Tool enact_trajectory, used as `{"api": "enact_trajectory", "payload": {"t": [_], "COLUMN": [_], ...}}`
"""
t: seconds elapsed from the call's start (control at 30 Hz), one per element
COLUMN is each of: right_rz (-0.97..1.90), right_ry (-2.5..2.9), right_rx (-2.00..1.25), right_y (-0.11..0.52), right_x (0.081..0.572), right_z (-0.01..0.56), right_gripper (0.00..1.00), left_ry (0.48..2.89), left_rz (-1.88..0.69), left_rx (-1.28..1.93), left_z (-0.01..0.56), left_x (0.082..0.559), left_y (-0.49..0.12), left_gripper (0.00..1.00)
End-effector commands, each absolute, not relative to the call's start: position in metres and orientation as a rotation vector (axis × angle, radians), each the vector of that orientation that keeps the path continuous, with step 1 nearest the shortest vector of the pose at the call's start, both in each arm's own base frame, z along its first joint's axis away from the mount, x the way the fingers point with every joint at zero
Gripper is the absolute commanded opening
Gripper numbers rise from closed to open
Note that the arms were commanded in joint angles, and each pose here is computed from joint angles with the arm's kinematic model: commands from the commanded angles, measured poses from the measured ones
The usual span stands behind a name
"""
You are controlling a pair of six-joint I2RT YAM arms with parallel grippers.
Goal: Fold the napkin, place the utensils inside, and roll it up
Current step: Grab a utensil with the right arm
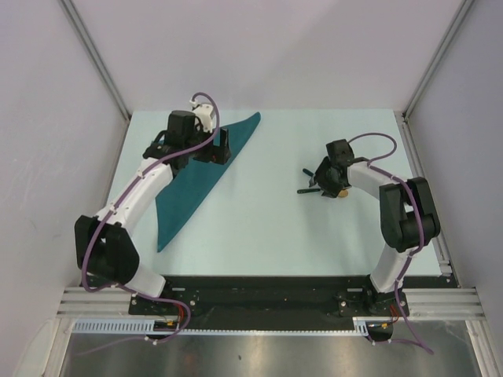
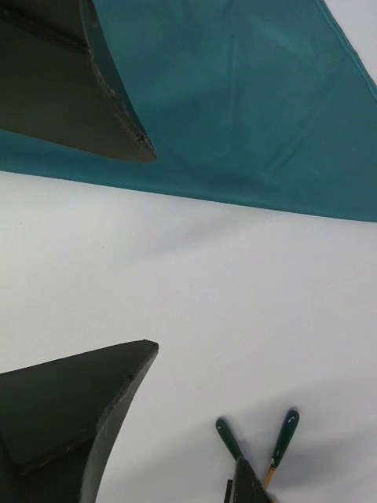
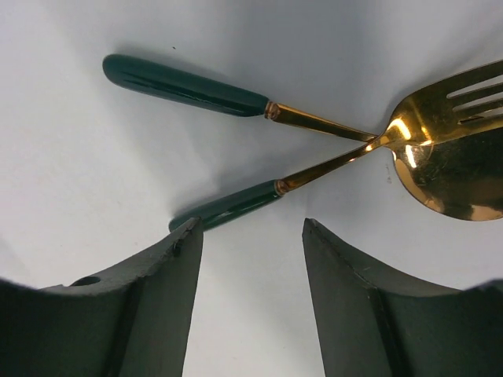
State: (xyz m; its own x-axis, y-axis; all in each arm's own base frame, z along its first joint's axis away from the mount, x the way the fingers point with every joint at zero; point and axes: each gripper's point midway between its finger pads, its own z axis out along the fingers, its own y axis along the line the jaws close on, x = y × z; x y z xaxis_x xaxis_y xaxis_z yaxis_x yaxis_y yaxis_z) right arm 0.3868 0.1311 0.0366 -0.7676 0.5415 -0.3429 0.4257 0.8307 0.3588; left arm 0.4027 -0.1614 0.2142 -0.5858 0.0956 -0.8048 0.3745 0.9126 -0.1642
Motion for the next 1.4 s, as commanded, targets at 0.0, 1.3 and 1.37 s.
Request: {"api": "enact_trajectory", "payload": {"t": [0.0, 1.3, 1.37], "right_rz": [0.419, 0.213, 0.217], "right_ry": [2.467, 2.579, 2.564], "right_rx": [0.875, 0.749, 0.716], "right_y": [0.13, 0.15, 0.156], "right_x": [0.4, 0.394, 0.387], "right_z": [0.048, 0.053, 0.067], "right_gripper": [0.58, 0.0, 0.0], "left_ry": [2.078, 2.081, 2.083], "left_rz": [-0.436, -0.526, -0.532], "left_rx": [0.328, 0.345, 0.343], "left_z": [0.256, 0.258, 0.257], "left_x": [0.4, 0.393, 0.393], "left_y": [-0.166, -0.178, -0.179], "left_gripper": [1.0, 1.0, 1.0]}}
